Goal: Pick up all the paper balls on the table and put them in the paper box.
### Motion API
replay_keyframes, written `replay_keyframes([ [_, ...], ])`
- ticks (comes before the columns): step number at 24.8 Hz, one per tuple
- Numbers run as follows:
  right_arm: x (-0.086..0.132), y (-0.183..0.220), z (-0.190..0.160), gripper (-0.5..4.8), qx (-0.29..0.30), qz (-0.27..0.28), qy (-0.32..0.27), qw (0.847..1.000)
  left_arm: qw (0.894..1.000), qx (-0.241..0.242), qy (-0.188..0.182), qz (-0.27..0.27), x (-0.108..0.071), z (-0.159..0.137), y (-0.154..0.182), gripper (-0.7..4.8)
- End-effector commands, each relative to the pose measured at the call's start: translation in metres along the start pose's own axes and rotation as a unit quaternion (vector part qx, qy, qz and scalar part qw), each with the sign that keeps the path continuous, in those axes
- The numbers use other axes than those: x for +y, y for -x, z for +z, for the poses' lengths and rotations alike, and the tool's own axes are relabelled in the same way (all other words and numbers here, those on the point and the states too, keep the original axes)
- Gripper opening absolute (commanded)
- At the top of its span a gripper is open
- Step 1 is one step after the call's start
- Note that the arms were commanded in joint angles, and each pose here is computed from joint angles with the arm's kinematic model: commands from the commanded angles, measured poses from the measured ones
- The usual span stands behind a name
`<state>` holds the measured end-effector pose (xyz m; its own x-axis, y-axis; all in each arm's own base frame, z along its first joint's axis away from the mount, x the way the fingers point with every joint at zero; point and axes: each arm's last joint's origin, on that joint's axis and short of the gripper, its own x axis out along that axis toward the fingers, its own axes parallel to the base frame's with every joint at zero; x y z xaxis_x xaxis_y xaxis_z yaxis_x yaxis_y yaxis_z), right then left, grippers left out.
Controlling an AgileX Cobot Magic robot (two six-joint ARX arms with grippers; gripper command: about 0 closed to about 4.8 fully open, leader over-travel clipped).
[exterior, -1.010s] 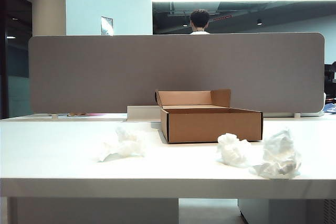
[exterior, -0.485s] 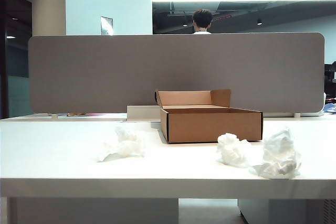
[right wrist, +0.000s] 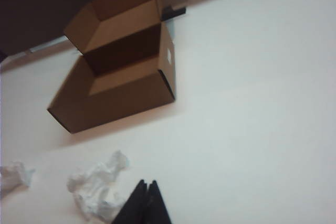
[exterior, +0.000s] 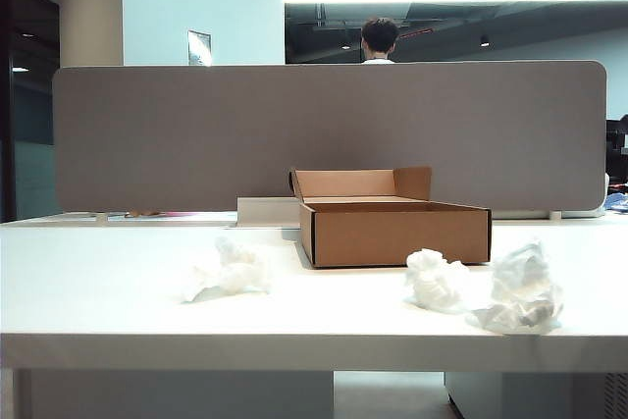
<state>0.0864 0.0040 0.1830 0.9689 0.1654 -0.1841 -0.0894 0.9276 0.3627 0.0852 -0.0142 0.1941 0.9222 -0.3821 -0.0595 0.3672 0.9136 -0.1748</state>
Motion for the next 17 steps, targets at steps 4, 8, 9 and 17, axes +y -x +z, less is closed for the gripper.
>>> replay_keyframes([
  [4, 0.012, 0.004, 0.030, -0.04, -0.009, 0.007, 0.001, 1.000, 1.000, 0.012, 0.005, -0.014, -0.005, 0.022, 0.002, -0.06],
  [8, 0.017, -0.002, 0.046, -0.04, 0.013, 0.008, 0.004, 1.000, 0.999, 0.026, 0.007, -0.021, -0.006, 0.037, -0.003, -0.06],
  [9, 0.018, -0.004, 0.049, -0.04, 0.020, 0.009, 0.007, 1.000, 0.999, 0.030, 0.006, -0.021, -0.006, 0.041, -0.004, -0.06],
  [17, 0.022, -0.040, 0.075, -0.04, 0.128, 0.002, 0.045, 0.991, 0.994, 0.107, 0.007, -0.013, 0.002, 0.062, -0.038, -0.06],
])
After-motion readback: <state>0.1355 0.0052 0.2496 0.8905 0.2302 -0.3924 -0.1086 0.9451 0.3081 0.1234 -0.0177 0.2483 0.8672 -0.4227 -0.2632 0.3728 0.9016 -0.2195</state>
